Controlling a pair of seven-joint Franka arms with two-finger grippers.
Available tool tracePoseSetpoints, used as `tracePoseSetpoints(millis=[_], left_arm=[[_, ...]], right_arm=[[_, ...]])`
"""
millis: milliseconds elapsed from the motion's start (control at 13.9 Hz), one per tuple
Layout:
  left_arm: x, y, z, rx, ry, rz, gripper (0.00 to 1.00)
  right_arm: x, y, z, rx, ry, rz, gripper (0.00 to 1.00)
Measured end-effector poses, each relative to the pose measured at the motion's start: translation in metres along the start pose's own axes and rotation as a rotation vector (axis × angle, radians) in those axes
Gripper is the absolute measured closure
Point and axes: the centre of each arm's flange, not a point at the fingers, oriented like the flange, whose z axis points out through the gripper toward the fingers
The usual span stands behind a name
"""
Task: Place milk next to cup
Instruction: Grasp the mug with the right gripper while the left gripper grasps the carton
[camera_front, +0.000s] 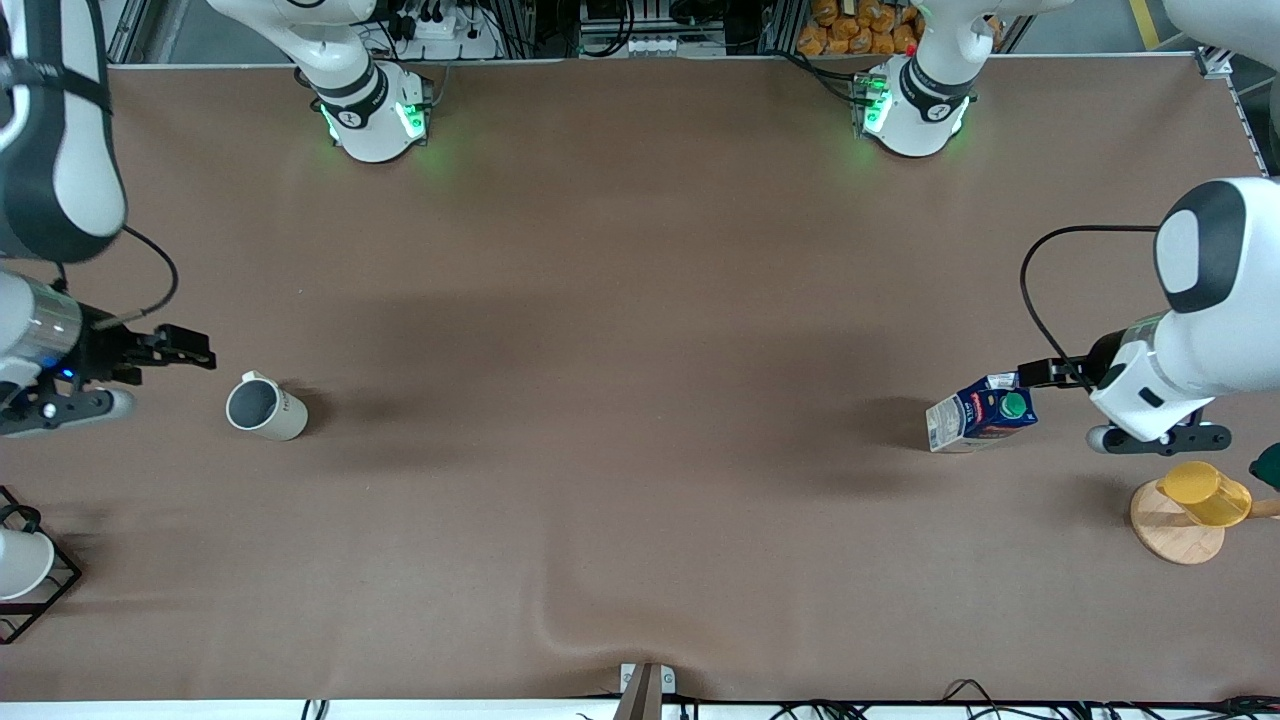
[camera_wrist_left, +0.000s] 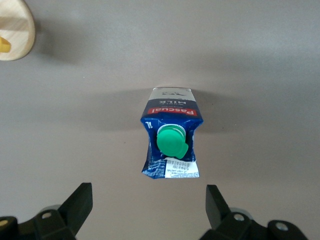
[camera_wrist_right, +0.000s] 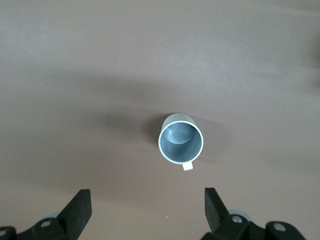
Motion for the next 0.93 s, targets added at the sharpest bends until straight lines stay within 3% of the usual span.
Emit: tracePoseSetpoints(millis=[144, 359, 575, 934], left_arm=[[0.009, 0.000, 0.018, 0.001, -0.010, 0.002, 0.00], [0.019, 0.001, 0.043, 0.003, -0.034, 0.008, 0.00], [0.021, 0.014, 0.051, 0.003, -0.042, 0.027, 0.00], [0.023, 0.024, 0.060, 0.007, -0.057, 0.042, 0.00]], right_arm=[[0.008, 0.013, 0.029, -0.003, 0.010, -0.008, 0.00], [0.010, 0.054, 0.079, -0.028, 0.070, -0.098, 0.00], [0.003, 0.081, 0.119, -0.024, 0.062, -0.129, 0.00], [0.015, 0.077, 0.163, -0.017, 0.057, -0.141, 0.15]])
